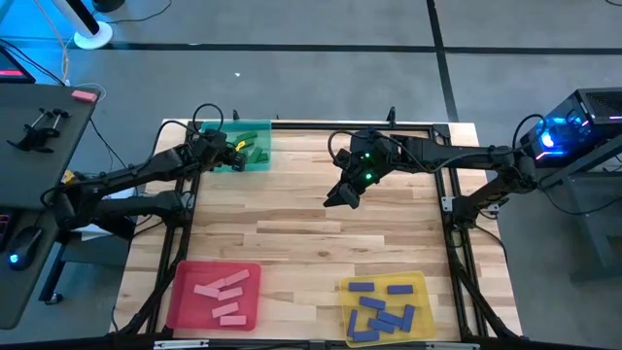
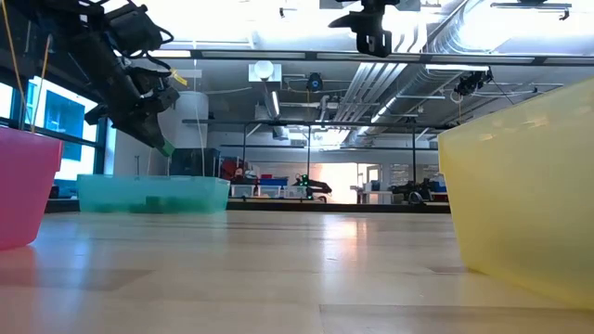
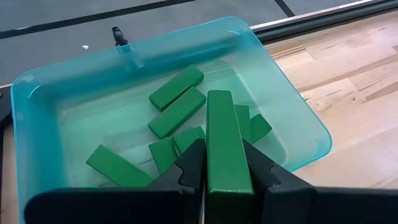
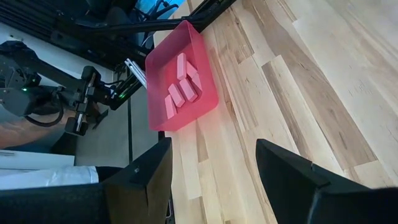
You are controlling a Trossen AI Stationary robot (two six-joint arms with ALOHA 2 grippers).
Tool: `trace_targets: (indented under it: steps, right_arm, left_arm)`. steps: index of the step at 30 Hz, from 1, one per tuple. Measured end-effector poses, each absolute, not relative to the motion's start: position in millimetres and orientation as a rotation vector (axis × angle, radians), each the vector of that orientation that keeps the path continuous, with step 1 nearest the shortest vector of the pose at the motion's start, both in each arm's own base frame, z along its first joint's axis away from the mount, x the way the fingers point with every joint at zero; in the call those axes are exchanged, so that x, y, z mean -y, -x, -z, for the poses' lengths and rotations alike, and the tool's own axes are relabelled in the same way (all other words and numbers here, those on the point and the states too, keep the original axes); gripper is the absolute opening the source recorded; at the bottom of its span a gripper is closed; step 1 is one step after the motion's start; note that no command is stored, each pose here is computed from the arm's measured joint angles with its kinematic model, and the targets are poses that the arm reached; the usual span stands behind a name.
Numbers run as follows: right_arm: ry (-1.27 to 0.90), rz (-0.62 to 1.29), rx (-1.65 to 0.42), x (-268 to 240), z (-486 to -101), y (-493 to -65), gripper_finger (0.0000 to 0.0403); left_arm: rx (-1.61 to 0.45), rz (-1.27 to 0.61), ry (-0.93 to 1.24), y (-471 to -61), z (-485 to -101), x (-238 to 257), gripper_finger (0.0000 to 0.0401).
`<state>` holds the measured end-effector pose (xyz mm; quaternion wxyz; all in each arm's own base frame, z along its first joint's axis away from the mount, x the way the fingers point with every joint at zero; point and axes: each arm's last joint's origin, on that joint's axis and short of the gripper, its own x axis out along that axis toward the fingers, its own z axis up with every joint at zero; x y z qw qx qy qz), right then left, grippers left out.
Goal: Sort blocks
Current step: Put the green block into the green bin
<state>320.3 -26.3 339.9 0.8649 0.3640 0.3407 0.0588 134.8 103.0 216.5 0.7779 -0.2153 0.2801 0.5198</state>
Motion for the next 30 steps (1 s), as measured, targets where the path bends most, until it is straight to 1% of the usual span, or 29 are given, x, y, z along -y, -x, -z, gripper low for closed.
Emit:
trace_targets:
  steps: [30]
  right_arm:
    - [-0.763,-0.123,-0.714,26.3,-339.9,-320.3,0.0199]
  left_arm:
    - [-0.616,-1.117,0.449,-134.8,-216.5,-103.0,0.0045]
